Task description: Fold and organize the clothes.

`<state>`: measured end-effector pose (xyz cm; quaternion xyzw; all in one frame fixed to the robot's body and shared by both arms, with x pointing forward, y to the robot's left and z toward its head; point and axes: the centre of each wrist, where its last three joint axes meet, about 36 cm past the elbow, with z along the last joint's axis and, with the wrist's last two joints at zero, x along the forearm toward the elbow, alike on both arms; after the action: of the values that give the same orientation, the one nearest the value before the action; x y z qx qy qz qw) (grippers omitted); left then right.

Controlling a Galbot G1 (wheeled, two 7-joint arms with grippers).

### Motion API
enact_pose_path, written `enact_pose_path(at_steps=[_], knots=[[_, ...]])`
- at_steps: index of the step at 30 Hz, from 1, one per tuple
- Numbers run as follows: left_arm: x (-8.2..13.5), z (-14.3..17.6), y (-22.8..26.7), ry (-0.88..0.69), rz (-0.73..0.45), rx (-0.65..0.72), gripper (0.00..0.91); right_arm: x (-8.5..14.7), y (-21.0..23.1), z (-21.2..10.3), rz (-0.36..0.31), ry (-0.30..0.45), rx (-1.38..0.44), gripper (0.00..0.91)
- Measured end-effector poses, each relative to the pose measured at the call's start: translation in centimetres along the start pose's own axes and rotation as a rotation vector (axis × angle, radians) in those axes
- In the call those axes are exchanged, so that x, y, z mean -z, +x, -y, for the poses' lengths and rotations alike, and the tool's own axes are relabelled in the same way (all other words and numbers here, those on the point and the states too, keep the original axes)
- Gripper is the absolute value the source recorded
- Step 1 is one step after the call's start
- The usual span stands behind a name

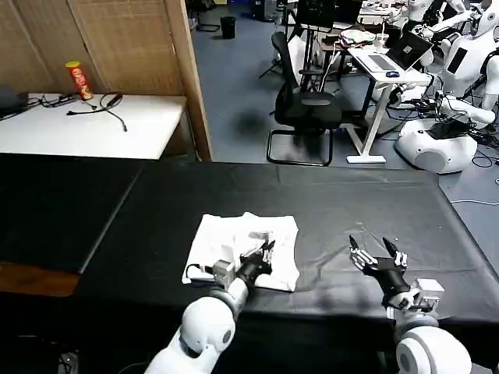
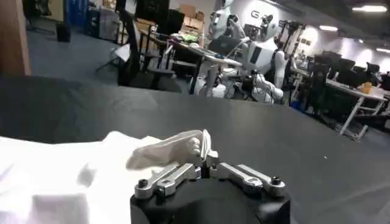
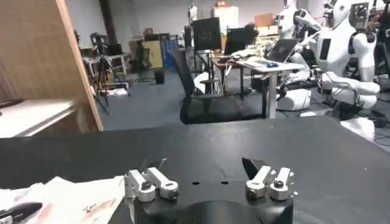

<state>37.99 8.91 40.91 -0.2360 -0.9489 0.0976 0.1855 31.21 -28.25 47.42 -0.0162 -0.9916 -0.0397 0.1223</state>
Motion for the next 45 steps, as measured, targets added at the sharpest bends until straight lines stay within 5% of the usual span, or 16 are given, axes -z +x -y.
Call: enact_pose_path(at_steps=[11, 12, 13, 23, 30, 36, 45], knots=[[1.1, 0.3, -0.5, 0.001, 0.014, -0.017, 0.000, 0.1, 0.1, 0.0, 0.001, 0.005, 0.004, 0.878], [0.9, 0.4, -0.6, 0.004, 0.012, -0.018, 0.117, 0.2, 0.2, 0.0, 0.002, 0.005, 0.005, 0.878], [0.7, 0.5, -0.8, 0.010, 0.006, -0.018, 0.878, 0.2, 0.2, 0.0, 0.002, 0.006, 0.008, 0.878], [-0.4, 1.8, -2.5, 0.164, -0.034, -0.063, 0.878, -0.2, -0.6, -0.1, -0.011, 0.031, 0.070, 0.878], [1.1, 2.4, -2.3, 0.219, 0.032, -0.078, 0.878, -0.4, -2.0, -0.4, -0.036, 0.057, 0.162, 0.878], [3.5, -1.5, 0.3, 0.047, 0.134, -0.006, 0.878, -0.9, -4.0, -1.8, -0.063, 0.136, 0.267, 0.878], [4.1, -8.0, 4.0, -0.116, 0.146, 0.175, 0.878, -2.4, -7.7, -5.8, -0.081, 0.269, 0.413, 0.878]])
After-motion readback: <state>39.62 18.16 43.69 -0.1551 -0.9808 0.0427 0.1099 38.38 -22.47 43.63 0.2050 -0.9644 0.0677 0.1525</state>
